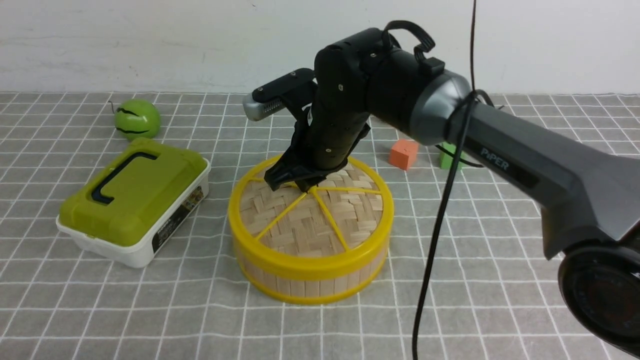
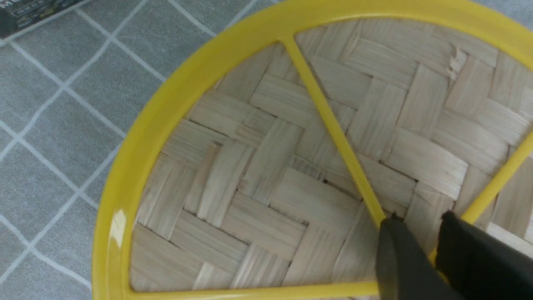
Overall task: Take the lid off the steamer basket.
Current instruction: Use the right arm to lift the lid of the steamer, then use the right arm to place the steamer lid on the table
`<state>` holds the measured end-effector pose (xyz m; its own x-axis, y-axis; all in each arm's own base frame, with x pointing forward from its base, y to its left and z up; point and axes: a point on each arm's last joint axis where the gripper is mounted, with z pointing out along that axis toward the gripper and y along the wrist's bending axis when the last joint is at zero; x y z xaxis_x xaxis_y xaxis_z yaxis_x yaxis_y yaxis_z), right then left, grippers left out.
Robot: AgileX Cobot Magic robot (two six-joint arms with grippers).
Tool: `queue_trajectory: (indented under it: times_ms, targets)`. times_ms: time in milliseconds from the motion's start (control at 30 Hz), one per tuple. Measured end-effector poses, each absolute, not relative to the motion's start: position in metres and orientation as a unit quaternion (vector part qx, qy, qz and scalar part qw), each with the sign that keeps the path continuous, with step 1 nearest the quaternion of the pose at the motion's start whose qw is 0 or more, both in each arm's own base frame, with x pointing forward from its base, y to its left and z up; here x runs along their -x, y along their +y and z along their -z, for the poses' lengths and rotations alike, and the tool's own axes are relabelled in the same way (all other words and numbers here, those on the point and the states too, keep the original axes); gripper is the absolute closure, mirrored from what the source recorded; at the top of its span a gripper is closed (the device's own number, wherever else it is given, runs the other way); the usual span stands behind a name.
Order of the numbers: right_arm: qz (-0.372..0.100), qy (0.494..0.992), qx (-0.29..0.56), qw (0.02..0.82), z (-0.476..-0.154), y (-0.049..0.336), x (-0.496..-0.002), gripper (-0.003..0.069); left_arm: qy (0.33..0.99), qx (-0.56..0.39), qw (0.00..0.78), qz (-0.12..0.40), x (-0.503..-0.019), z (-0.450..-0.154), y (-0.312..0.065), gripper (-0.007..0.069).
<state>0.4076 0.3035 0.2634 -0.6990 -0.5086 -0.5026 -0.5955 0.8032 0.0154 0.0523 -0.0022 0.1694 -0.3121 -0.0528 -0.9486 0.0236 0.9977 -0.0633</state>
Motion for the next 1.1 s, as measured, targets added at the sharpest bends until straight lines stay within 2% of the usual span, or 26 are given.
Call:
queue_trajectory:
  times_ms: [233, 333, 533, 667, 733, 800, 867, 900, 933, 967, 1000, 1033, 1100]
  targets:
    - [-0.099, 0.908, 0.299, 0.276, -0.304, 0.303, -0.407, 0.0575, 0.809, 0.009, 0.586, 0.033, -0.052, -0.169, -0.002, 0.0386]
    - [-0.107, 0.898, 0.296, 0.308, -0.341, 0.299, -0.402, 0.0575, 0.809, 0.009, 0.586, 0.033, -0.052, -0.169, -0.002, 0.0386]
    - [-0.087, 0.882, 0.293, 0.358, -0.387, 0.282, -0.388, 0.0575, 0.809, 0.009, 0.586, 0.033, -0.052, -0.169, -0.002, 0.0386]
    - [-0.056, 0.876, 0.282, 0.387, -0.433, 0.243, -0.362, 0.0575, 0.809, 0.009, 0.586, 0.033, -0.052, -0.169, -0.002, 0.0386]
    - [-0.042, 0.882, 0.269, 0.385, -0.443, 0.219, -0.354, 0.0575, 0.809, 0.009, 0.586, 0.033, -0.052, -0.169, -0.002, 0.0386]
    - [-0.024, 0.894, 0.253, 0.369, -0.444, 0.190, -0.346, 0.0575, 0.809, 0.009, 0.586, 0.033, -0.052, -0.169, -0.002, 0.0386]
    - [-0.002, 0.912, 0.237, 0.335, -0.430, 0.163, -0.340, 0.0575, 0.809, 0.009, 0.586, 0.033, -0.052, -0.169, -0.002, 0.0386]
    - [0.000, 0.913, 0.235, 0.334, -0.431, 0.162, -0.339, 0.0575, 0.809, 0.009, 0.586, 0.033, -0.052, -0.169, -0.002, 0.0386]
    - [0.019, 0.930, 0.217, 0.297, -0.411, 0.138, -0.336, 0.0575, 0.809, 0.009, 0.586, 0.033, -0.052, -0.169, -0.002, 0.0386]
    - [0.026, 0.937, 0.212, 0.278, -0.396, 0.130, -0.336, 0.0575, 0.809, 0.009, 0.586, 0.033, -0.052, -0.169, -0.002, 0.0386]
    - [0.030, 0.941, 0.204, 0.268, -0.382, 0.122, -0.337, 0.0575, 0.809, 0.009, 0.586, 0.033, -0.052, -0.169, -0.002, 0.0386]
    - [0.029, 0.940, 0.201, 0.273, -0.383, 0.120, -0.337, 0.0575, 0.809, 0.009, 0.586, 0.033, -0.052, -0.169, -0.002, 0.0386]
    - [0.032, 0.949, 0.176, 0.261, -0.343, 0.105, -0.344, 0.0575, 0.809, 0.009, 0.586, 0.033, -0.052, -0.169, -0.002, 0.0386]
